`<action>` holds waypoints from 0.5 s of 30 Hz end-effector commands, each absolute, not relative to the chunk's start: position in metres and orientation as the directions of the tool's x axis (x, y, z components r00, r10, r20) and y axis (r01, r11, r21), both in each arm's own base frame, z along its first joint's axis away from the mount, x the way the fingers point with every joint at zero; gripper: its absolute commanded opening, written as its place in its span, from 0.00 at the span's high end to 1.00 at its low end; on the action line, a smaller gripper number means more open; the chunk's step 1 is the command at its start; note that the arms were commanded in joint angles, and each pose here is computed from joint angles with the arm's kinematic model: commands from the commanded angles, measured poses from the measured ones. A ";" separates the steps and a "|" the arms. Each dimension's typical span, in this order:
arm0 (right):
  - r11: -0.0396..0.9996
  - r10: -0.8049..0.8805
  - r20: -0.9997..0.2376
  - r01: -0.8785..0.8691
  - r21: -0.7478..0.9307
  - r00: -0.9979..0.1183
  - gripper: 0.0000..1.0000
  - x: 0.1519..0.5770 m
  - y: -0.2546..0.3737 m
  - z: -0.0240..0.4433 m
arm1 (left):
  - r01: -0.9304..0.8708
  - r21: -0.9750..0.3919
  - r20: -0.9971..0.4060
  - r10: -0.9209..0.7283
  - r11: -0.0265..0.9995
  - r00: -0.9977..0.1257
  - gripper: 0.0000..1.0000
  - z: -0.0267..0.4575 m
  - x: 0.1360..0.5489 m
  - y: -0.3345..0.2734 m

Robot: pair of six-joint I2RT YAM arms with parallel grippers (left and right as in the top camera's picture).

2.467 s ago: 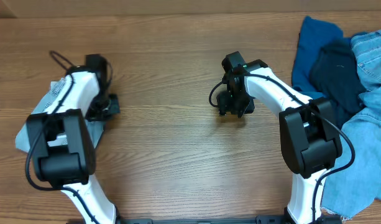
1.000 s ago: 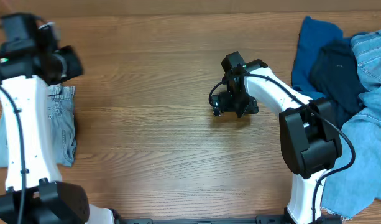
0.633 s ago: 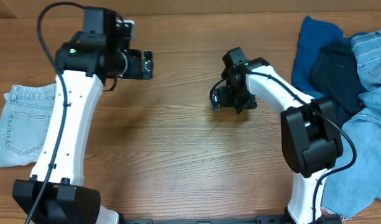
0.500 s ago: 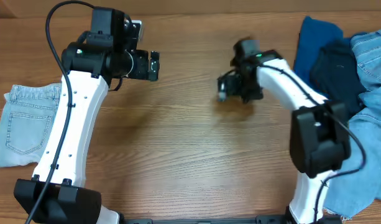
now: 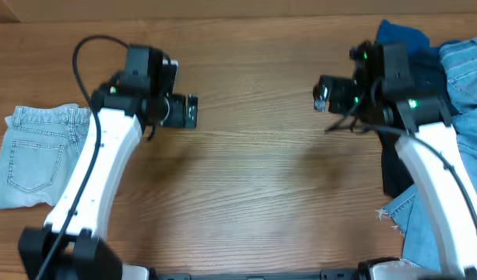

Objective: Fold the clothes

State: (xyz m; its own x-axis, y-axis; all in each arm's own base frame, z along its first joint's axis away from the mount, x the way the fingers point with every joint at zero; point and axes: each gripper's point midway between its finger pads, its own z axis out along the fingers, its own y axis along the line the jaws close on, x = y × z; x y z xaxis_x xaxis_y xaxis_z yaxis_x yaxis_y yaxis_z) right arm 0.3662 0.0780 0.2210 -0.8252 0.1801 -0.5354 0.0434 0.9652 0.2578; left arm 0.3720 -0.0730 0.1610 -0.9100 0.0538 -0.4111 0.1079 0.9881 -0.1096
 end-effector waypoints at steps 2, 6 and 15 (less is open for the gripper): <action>0.953 0.219 -0.591 0.040 0.301 -0.776 0.00 0.310 0.071 0.217 | 0.144 -0.133 -0.540 0.050 0.981 -0.840 0.00 0.184 0.328 -0.077; 0.956 0.195 -0.691 -0.024 0.293 -0.696 0.00 0.258 0.063 0.211 | 0.070 -0.107 -0.717 -0.028 0.992 -0.696 0.00 0.224 0.283 -0.053; 0.958 0.205 -0.735 -0.021 0.286 -0.647 0.00 0.224 0.051 0.210 | 0.018 -0.125 -0.861 -0.100 0.992 -0.498 0.00 0.271 0.231 -0.029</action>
State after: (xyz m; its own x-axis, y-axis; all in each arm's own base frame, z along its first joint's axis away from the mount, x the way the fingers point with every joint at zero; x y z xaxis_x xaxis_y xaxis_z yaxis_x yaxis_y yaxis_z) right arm 0.2258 0.0526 0.2173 -0.6324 0.2152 -0.7441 -0.0268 0.9540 0.2987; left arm 0.2307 -0.0326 0.2773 -0.4895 -0.0869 -0.8676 0.0447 0.9912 -0.1245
